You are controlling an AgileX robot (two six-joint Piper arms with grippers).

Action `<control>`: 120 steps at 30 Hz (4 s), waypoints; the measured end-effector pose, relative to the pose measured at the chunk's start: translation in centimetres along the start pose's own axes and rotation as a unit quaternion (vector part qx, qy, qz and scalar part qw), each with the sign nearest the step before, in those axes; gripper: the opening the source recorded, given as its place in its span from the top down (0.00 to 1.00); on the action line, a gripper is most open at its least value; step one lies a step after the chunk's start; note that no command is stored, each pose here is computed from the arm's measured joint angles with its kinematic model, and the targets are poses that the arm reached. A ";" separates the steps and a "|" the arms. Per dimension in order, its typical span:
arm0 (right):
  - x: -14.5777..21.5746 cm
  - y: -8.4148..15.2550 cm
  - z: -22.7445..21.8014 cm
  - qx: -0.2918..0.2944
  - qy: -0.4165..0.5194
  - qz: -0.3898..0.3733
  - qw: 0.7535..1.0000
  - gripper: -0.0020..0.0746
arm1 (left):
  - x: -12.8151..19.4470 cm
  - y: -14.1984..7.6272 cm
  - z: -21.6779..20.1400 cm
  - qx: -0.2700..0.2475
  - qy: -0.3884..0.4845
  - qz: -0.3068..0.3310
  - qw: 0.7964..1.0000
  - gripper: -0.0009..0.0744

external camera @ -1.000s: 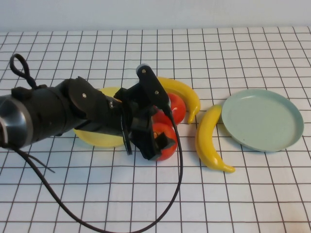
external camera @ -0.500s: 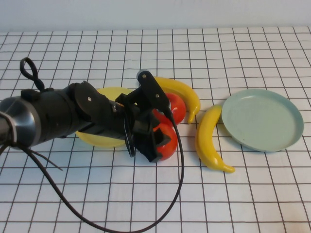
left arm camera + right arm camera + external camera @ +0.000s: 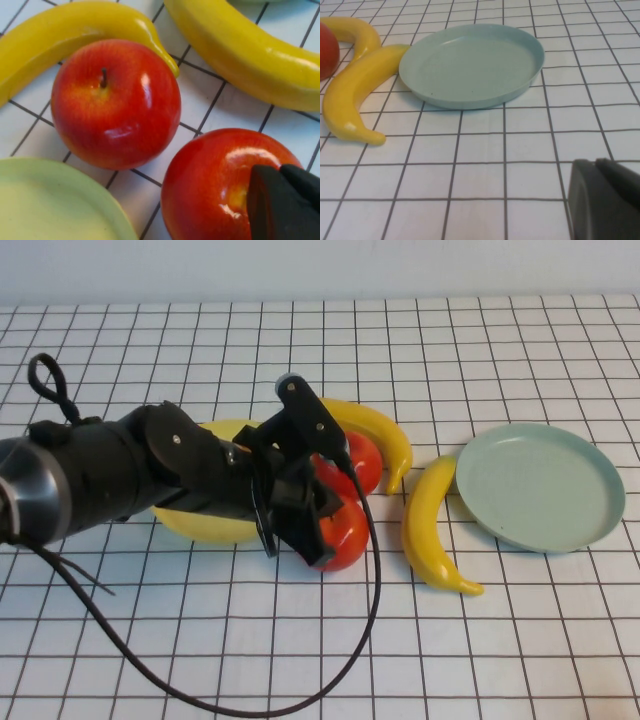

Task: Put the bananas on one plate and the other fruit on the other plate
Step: Put one type of fruit in the left plate

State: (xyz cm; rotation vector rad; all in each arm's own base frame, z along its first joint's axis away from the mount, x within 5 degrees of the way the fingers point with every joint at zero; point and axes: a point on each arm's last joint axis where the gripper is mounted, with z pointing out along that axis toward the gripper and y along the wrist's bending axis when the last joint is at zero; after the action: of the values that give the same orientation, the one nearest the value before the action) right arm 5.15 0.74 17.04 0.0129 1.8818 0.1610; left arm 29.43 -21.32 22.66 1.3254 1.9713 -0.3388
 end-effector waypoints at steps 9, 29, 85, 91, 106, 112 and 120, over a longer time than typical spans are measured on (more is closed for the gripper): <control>0.0 0.0 0.0 0.000 0.000 0.000 1.000 0.99 | -3.0 0.1 -5.7 -0.053 -0.077 0.002 0.996 0.99; 0.0 0.0 0.0 0.000 0.000 0.000 1.000 0.99 | 1.0 -0.5 0.5 0.026 0.045 -0.044 0.998 0.10; 0.0 0.0 0.0 0.000 0.000 0.000 1.000 0.99 | -6.6 4.1 -8.7 -0.129 -0.089 -0.011 0.988 0.29; 0.0 0.0 0.0 0.000 0.000 0.000 1.000 0.99 | -2.7 7.7 -8.7 -0.144 0.005 -0.088 0.986 0.29; 0.0 0.0 0.0 0.000 0.000 0.000 1.000 0.99 | 4.8 11.7 -1.3 -0.124 0.136 -0.141 0.973 0.29; 0.0 0.0 0.0 0.000 0.000 0.000 1.000 0.99 | 4.9 11.9 -1.0 -0.126 0.137 -0.139 0.973 0.15; 0.0 0.0 0.0 0.000 0.000 0.000 1.000 0.99 | 3.3 12.6 -2.5 -0.122 0.152 -0.118 0.974 0.12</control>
State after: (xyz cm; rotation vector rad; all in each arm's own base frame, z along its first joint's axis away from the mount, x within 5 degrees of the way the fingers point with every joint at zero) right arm 5.15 0.74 17.04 0.0129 1.8818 0.1610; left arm 38.80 -12.12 24.31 1.0355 2.3476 0.0024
